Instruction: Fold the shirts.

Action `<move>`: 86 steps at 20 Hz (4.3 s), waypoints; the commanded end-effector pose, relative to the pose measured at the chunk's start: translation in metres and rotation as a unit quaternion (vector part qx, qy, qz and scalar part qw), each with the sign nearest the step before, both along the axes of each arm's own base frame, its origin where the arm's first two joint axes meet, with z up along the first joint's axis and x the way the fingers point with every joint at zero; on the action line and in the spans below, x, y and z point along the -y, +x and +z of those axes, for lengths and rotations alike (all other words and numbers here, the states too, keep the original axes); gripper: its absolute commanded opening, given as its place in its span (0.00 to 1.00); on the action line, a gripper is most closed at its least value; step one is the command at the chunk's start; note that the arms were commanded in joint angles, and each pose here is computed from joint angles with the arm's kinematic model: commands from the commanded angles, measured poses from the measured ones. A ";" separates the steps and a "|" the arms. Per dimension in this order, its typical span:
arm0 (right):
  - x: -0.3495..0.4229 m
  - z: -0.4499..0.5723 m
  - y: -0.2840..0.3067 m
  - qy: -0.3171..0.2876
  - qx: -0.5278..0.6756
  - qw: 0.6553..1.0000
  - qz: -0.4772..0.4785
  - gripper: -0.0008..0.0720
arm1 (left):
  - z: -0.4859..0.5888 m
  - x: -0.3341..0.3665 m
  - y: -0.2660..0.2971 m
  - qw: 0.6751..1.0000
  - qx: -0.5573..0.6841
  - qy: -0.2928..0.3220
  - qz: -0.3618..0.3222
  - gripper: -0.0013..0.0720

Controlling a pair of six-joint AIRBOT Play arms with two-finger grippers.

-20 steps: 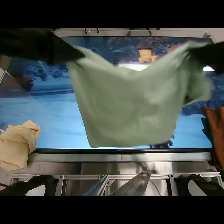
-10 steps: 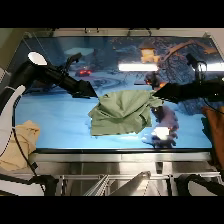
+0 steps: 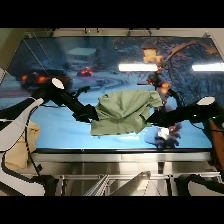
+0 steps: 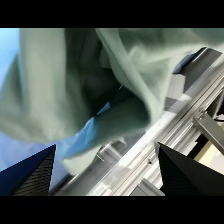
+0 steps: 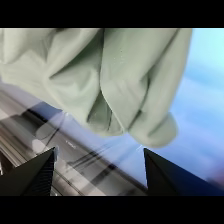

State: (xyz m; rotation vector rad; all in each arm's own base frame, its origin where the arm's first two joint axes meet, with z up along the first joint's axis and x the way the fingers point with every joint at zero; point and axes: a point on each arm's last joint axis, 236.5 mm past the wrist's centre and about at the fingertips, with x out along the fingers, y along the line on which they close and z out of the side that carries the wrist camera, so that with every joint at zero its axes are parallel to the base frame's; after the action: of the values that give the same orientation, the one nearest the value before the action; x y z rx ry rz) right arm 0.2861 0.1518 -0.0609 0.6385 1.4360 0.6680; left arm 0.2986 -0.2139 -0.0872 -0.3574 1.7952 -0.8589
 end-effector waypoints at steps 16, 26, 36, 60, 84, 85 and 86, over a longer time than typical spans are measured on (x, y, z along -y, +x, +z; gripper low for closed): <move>-0.087 0.189 0.005 0.214 0.157 0.959 0.104 0.04 | 0.193 0.088 0.008 0.956 0.187 -0.216 -0.072 0.04; -0.048 0.488 -0.048 0.145 0.558 0.814 0.068 0.04 | 0.579 0.035 -0.071 0.674 0.679 -0.293 0.001 0.05; -0.068 0.269 0.081 0.124 0.234 0.963 0.056 0.41 | 0.282 0.019 0.061 0.914 0.354 -0.184 0.070 0.06; 0.017 -0.076 -0.050 -0.063 -0.140 0.988 0.006 0.89 | -0.024 -0.015 0.122 0.988 0.078 -0.070 0.117 0.77; 0.030 0.049 0.260 0.076 0.050 0.993 -0.071 0.04 | 0.017 -0.038 -0.029 0.987 -0.013 -0.006 0.162 0.15; 0.042 0.051 0.252 0.079 0.040 0.994 -0.066 0.04 | 0.026 -0.042 -0.013 0.987 0.010 -0.008 0.162 0.44; 0.054 0.054 0.242 0.084 0.028 0.994 -0.057 0.04 | 0.037 -0.049 0.005 0.985 0.037 -0.007 0.166 0.57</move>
State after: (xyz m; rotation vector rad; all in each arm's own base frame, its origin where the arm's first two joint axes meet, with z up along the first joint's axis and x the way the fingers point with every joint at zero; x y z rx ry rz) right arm 0.5458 0.1161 -0.0176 0.7747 1.2357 0.6679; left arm 0.2791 -0.1720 -0.0700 -0.6555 1.6836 -0.6379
